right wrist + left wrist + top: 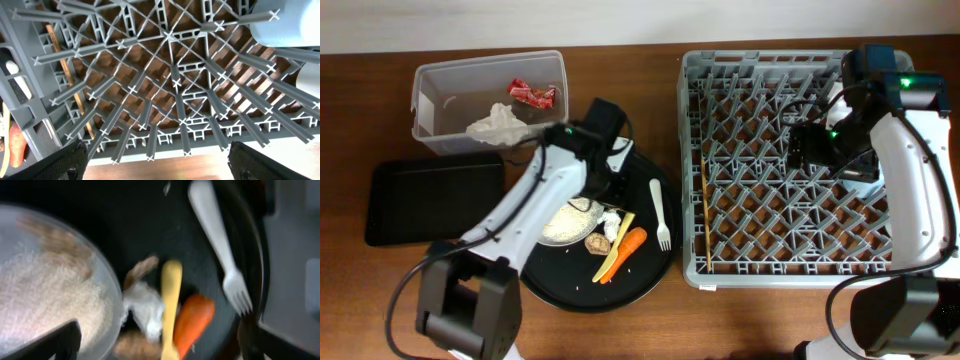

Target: Sort waste into correct bins and load items into the dishwasher rack

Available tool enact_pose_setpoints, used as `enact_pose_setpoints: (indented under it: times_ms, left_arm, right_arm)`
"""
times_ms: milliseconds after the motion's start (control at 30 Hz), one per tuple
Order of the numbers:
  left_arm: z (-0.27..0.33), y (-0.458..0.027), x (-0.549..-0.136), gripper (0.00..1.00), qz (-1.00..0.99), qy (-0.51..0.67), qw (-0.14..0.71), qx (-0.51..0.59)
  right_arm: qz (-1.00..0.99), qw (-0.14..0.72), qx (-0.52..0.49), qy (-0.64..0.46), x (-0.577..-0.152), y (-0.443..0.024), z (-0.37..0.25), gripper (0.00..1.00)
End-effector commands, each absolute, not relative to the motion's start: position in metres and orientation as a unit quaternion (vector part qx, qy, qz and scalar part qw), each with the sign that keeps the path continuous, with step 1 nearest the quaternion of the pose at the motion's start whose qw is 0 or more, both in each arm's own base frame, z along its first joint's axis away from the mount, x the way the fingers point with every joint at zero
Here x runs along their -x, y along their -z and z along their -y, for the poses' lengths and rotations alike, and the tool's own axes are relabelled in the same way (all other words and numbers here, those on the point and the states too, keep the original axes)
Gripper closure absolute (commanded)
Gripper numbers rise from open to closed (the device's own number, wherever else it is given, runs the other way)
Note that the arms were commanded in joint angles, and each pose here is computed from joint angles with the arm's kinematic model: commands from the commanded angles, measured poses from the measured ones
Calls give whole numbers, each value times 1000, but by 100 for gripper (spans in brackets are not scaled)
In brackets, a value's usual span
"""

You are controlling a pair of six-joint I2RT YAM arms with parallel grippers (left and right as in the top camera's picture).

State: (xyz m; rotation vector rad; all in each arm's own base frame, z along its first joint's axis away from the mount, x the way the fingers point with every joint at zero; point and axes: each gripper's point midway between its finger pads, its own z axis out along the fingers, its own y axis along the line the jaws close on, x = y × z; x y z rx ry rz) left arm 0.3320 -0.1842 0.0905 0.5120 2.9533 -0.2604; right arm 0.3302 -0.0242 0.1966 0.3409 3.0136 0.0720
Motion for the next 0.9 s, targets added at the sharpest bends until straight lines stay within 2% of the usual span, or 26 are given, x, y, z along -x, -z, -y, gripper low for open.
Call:
enact_pose_setpoints:
  times_ms: [0, 100, 200, 233, 267, 333, 400, 433, 467, 567, 700, 733, 800, 833, 867]
  left_arm:
    - [206, -60, -302, 5, -977, 83, 41, -192]
    - [190, -43, -295, 10, -981, 34, 37, -186]
    - [181, -42, -302, 11, -985, 7, 52, -167]
    - [180, -40, -300, 23, -985, 5, 48, -167]
    - [178, -35, -297, 29, -985, 4, 44, -165]
    - [179, -32, -300, 31, -985, 2, 55, -164]
    - [176, -33, -309, 41, -985, -11, 72, -157]
    - [177, -33, -310, 51, -985, -10, 75, -156]
    - [177, -33, -310, 57, -985, -10, 76, -157]
    - [176, -25, -307, 57, -985, -14, 66, -157]
    - [176, -12, -305, 65, -986, -19, 52, -160]
    - [177, -12, -306, 70, -985, -18, 55, -160]
    - [177, -12, -306, 88, -985, -18, 55, -161]
    - [178, -13, -306, 99, -985, -18, 56, -161]
    - [178, -16, -306, 99, -985, -17, 57, -161]
  right_arm:
    - [-991, 72, -110, -25, -331, -207, 25, 7]
    - [-991, 68, -111, -25, -329, -207, 24, 7]
    - [-991, 68, -111, -25, -329, -207, 24, 7]
    - [-991, 68, -111, -25, -329, -207, 24, 7]
    - [-991, 68, -111, -25, -329, -207, 24, 7]
    - [-991, 67, -111, -25, -328, -207, 24, 7]
    - [-991, 65, -111, -25, -328, -207, 24, 7]
    - [-991, 65, -111, -25, -327, -207, 24, 7]
    - [-991, 64, -111, -25, -327, -207, 24, 7]
    - [-991, 64, -111, -25, -327, -207, 24, 7]
    - [-991, 64, -111, -25, -327, -207, 24, 8]
    - [-991, 64, -111, -25, -327, -207, 24, 8]
    - [-991, 64, -111, -25, -327, -207, 24, 8]
    - [-991, 64, -111, -25, -327, -207, 24, 8]
    - [-991, 64, -111, -25, -327, -207, 24, 8]
